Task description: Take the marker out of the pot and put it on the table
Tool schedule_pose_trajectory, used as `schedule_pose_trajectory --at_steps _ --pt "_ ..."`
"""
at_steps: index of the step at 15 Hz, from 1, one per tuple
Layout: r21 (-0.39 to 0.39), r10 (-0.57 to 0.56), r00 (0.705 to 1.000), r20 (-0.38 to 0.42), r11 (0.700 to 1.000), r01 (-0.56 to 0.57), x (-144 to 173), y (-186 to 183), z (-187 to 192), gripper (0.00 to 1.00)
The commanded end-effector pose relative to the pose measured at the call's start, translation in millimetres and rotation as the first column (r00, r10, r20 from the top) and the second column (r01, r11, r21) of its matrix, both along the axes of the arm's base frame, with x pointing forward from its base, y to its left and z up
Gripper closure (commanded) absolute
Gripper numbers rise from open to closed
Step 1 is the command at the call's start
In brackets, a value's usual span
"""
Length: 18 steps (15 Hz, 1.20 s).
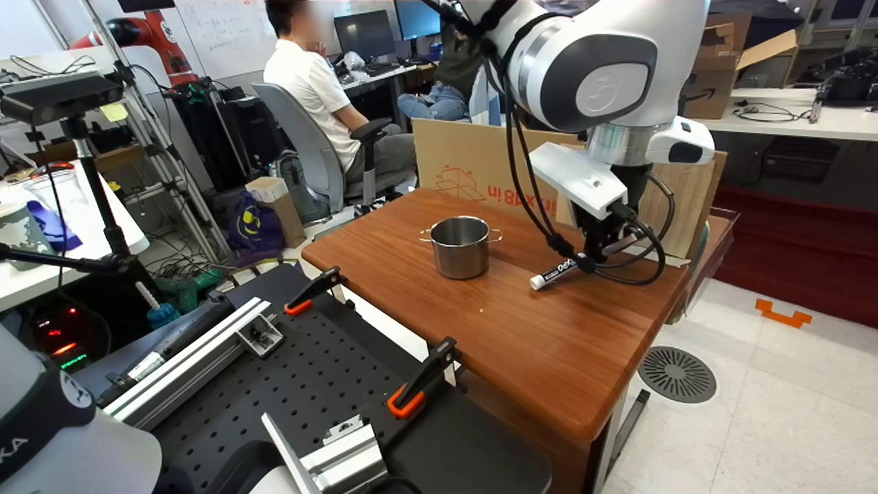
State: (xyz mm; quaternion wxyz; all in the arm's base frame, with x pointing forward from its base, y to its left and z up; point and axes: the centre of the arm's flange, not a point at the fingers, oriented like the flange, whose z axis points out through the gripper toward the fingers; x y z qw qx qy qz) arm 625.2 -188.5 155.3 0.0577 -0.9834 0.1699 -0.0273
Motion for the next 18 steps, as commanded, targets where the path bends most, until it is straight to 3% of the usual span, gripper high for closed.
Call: schedule_pose_trajectory --at_steps 1,6,7,8,15,18 --pt "0.013 -0.005 1.0 -0.027 1.0 0.005 19.8 -7.5 -10.5 0.95" --pt "-0.005 -0.009 0.999 -0.047 1.0 0.009 26.2 -7.4 -14.4 0.95" --pt "-0.014 -0.008 0.998 -0.054 1.0 0.007 26.7 -7.1 -14.0 0.56" --pt "-0.019 -0.006 0.998 -0.058 1.0 0.005 26.8 -6.6 -13.7 0.55" --pt "-0.052 0.012 0.998 -0.068 0.999 -0.015 28.7 -2.7 -13.4 0.03" --pt "-0.049 0.022 0.997 -0.071 0.999 -0.025 26.8 -1.0 -11.2 0.0"
